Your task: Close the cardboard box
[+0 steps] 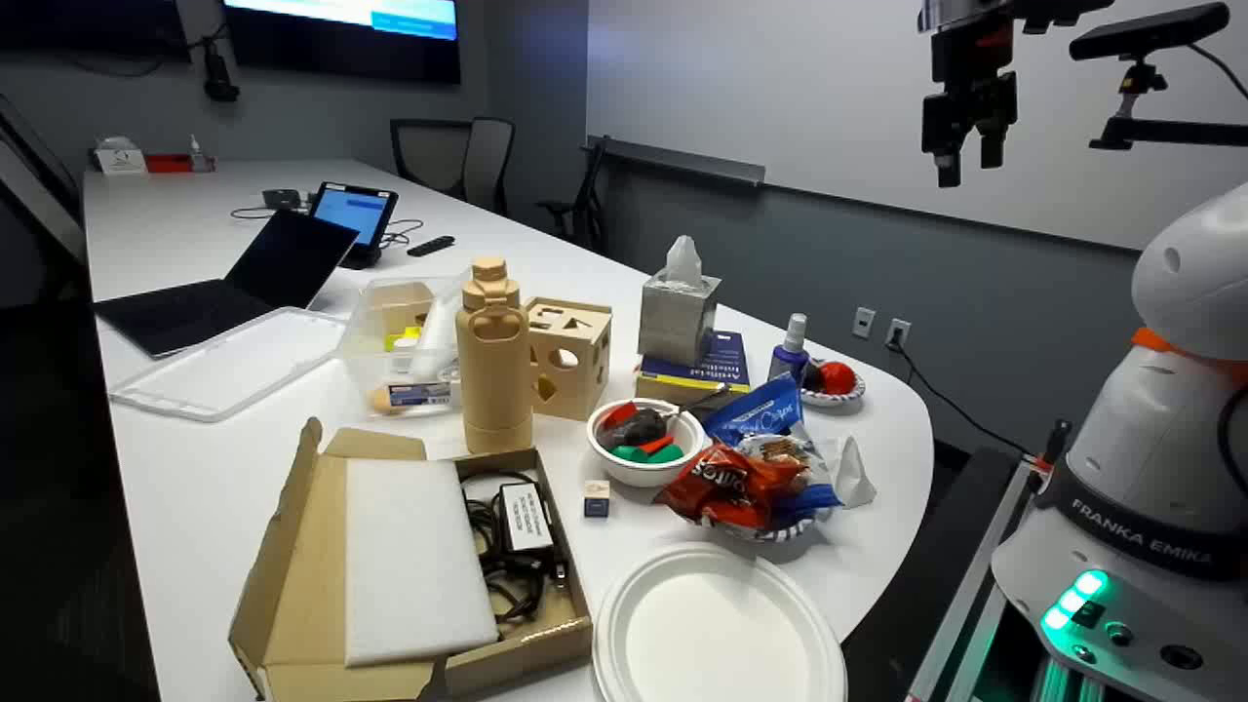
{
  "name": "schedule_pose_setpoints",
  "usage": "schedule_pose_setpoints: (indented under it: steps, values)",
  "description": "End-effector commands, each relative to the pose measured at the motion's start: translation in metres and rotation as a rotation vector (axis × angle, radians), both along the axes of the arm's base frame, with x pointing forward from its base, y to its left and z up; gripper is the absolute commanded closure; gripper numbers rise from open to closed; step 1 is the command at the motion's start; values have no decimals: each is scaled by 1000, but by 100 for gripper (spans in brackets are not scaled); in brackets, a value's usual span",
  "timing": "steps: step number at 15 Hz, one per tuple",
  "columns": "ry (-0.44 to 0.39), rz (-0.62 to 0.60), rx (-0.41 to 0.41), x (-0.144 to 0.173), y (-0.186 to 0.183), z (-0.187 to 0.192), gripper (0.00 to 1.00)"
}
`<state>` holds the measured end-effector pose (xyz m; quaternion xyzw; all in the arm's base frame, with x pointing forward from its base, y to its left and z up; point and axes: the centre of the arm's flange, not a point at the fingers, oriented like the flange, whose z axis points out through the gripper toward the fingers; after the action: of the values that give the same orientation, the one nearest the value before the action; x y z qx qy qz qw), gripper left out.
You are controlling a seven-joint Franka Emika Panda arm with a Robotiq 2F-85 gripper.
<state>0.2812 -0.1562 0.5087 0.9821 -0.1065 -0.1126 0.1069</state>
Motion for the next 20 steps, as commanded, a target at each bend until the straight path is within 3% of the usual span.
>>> schedule_pose_setpoints:
  steps: [1, 4, 6, 10, 13, 20]
  values:
    - [0, 0, 0, 0, 0, 0, 0]
    - [6, 19, 4, 4, 10, -5, 0]
    - [6, 80, 25, 18, 49, -22, 0]
    - [-3, 211, 116, 42, 157, -50, 0]
    - [-24, 229, 152, 55, 247, -64, 0]
    - [-125, 191, 83, 91, 420, -119, 0]
